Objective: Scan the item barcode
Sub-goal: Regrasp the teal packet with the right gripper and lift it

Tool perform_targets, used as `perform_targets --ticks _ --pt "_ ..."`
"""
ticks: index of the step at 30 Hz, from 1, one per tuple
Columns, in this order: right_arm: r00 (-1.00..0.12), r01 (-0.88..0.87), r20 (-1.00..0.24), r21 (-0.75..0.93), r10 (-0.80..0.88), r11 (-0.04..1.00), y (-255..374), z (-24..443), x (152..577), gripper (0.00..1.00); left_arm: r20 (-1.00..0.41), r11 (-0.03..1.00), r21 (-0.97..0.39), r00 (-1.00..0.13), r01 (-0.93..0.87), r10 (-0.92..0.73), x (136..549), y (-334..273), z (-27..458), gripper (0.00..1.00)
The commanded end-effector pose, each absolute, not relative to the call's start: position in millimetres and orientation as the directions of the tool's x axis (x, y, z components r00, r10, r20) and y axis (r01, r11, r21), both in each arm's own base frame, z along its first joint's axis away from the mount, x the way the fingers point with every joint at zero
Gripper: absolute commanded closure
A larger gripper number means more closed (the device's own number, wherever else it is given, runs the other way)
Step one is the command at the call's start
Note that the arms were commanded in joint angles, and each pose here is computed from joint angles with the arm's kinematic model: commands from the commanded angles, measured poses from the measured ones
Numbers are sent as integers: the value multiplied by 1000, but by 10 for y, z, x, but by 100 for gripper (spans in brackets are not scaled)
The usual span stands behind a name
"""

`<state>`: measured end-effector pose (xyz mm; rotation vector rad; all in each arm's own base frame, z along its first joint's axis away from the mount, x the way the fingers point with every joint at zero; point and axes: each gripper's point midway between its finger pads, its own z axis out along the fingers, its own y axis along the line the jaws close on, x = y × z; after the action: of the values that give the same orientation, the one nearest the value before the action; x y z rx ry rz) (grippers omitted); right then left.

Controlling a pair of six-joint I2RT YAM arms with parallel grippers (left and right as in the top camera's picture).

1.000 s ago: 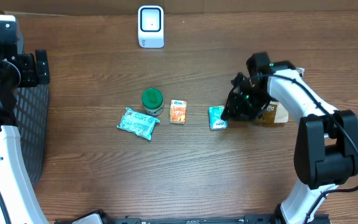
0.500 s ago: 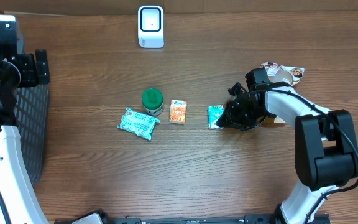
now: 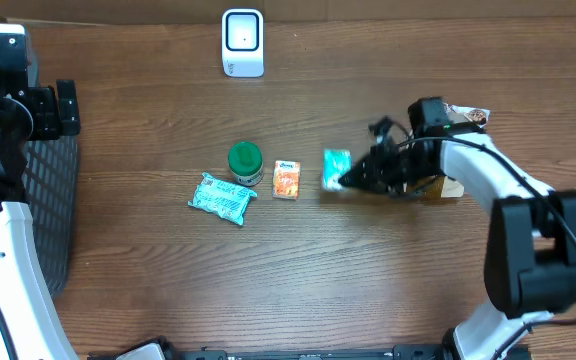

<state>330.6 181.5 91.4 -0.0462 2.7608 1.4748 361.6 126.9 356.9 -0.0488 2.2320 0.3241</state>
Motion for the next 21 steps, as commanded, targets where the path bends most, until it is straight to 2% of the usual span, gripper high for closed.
perform_targets --ticks 1,3,4,13,16,21 --pt "-974 -218 -208 967 -84 134 2069 1954 3285 96 -781 963 230 -616 -137 99 3627 1273 3658 1" --pt "-962 -254 -254 967 -103 -8 2086 2192 3239 96 -781 963 230 -616 -137 99 3627 1273 3658 0" --pt "-959 -256 -260 965 -109 -46 2085 2260 3229 96 -781 963 230 -616 -137 99 3626 1274 3658 1" --pt "-988 -97 -99 995 -119 -27 2096 2428 3321 96 -781 963 230 -616 -137 99 3627 1273 3658 0" --pt "-984 -127 -130 991 -119 -30 2094 2635 3306 96 -781 963 230 -616 -137 99 3627 1273 3658 0" --pt "-962 -245 -248 969 -117 -42 2076 3165 3142 96 -781 963 230 -616 -137 99 3627 1273 3658 0"
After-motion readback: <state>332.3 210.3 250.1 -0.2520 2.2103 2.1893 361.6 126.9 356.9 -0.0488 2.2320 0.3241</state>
